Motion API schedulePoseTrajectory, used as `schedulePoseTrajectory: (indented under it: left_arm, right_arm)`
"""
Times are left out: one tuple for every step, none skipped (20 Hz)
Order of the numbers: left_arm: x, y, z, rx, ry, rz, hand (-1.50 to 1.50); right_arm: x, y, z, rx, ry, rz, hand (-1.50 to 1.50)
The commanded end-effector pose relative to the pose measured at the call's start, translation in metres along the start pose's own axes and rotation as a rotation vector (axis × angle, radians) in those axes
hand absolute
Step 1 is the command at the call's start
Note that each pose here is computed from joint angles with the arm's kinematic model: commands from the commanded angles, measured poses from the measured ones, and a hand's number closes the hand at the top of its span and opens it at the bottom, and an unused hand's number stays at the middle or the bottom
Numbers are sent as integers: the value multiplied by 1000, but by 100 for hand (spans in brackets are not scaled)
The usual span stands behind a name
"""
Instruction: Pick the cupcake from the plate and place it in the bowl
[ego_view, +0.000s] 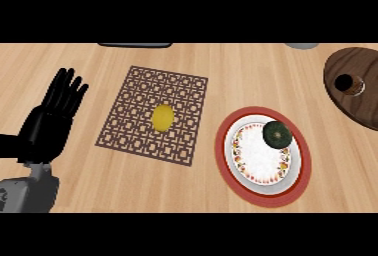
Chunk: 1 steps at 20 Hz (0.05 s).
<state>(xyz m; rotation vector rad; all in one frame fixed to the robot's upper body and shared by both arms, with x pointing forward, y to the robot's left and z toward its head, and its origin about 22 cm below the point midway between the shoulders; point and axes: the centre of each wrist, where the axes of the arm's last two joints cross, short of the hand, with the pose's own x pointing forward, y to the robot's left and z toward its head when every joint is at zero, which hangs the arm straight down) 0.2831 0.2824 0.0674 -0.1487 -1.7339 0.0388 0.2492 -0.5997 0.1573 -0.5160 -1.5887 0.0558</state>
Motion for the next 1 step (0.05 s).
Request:
schedulePoseTrajectory:
  left_arm:
    - [-3,4,5,15,-3,3,0]
  right_arm:
    - [4,-19,13,34,-19,-2,-150]
